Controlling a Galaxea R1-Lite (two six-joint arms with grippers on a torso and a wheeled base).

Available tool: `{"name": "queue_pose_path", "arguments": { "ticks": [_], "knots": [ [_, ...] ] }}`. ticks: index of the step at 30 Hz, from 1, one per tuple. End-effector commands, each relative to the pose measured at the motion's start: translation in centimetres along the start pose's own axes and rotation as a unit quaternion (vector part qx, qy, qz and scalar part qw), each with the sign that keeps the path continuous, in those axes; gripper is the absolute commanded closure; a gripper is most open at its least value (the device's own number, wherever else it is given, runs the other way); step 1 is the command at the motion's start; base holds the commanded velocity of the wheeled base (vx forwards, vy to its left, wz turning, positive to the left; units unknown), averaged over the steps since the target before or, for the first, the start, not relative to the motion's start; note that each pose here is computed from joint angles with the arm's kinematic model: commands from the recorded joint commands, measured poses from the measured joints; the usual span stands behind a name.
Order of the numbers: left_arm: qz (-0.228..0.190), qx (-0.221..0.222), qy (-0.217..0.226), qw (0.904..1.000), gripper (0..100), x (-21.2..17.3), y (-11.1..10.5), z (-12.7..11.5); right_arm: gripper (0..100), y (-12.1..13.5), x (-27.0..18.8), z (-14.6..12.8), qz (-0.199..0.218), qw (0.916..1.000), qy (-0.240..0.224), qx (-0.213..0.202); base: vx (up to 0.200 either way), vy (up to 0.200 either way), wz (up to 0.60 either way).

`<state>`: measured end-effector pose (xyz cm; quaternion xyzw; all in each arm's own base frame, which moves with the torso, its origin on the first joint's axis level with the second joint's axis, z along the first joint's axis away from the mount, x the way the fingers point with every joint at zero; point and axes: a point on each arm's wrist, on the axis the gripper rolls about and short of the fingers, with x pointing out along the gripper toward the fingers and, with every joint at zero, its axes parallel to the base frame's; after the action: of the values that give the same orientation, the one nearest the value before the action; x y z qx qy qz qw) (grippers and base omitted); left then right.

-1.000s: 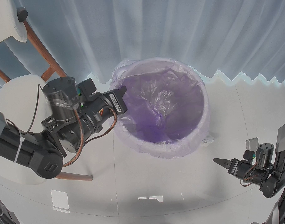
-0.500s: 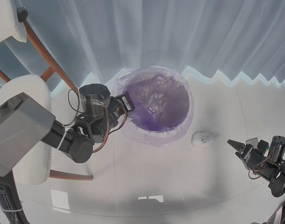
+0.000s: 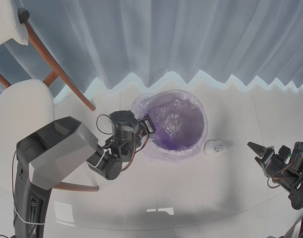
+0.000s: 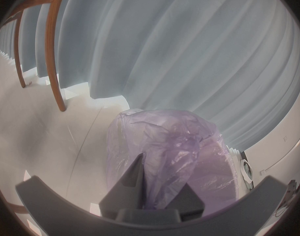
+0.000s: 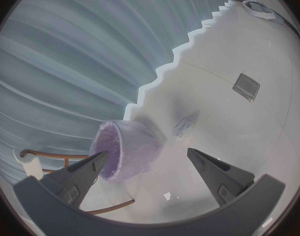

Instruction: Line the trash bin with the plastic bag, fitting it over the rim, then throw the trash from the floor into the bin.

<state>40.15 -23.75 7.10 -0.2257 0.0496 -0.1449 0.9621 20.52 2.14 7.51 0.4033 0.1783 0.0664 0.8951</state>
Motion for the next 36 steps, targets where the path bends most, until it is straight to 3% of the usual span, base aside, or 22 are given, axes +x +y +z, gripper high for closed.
{"name": "queue_pose_path", "arguments": {
  "ticks": [1,6,7,16,22,27,28,32,36],
  "knots": [
    [0.009,0.005,0.02,0.9998,100,0.4,0.7,-2.4,0,-0.2,-0.3,-0.3,-0.006,1.0,0.007,0.002,0.0,0.0,0.0],
    [0.009,0.005,0.021,0.9997,100,0.4,0.6,-2.5,0,-0.1,-0.3,-0.3,-0.012,0.9999,0.002,0.001,0.0,0.0,0.0],
    [0.009,0.005,0.021,0.9997,0,0.4,0.7,-2.5,0,-0.1,-0.3,-0.4,-0.013,0.9999,0.0,0.001,0.0,0.0,0.0],
    [-0.001,-0.009,-0.006,0.9999,0,-0.2,-0.6,-1.9,0,-0.2,-0.3,-0.5,-0.024,0.9997,0.001,0.011,0.0,0.0,0.0],
    [-0.021,-0.012,-0.013,0.9996,0,-3.1,-2.9,1.2,0,-0.3,-0.3,-0.6,-0.031,0.9994,0.005,0.013,0.0,0.0,0.0],
    [-0.022,-0.007,-0.008,0.9997,0,-5.2,-3.4,2.7,0,-0.1,-0.5,-0.4,-0.025,0.9996,-0.001,0.01,0.0,0.0,0.0],
    [-0.025,-0.005,-0.002,0.9997,0,-8.0,-3.9,4.6,0,0.0,-0.8,-0.4,-0.026,0.9996,0.001,0.008,0.0,0.0,0.0],
    [-0.028,-0.006,-0.008,0.9996,0,-10.8,-4.1,6.5,0,-0.2,-0.9,-0.7,-0.039,0.9991,0.014,0.01,0.0,0.0,0.0],
    [-0.032,-0.017,-0.038,0.9986,0,-15.1,-4.1,10.0,0,-0.4,-1.2,-0.9,-0.055,0.998,0.029,0.012,0.0,0.0,0.0]
  ]
}}
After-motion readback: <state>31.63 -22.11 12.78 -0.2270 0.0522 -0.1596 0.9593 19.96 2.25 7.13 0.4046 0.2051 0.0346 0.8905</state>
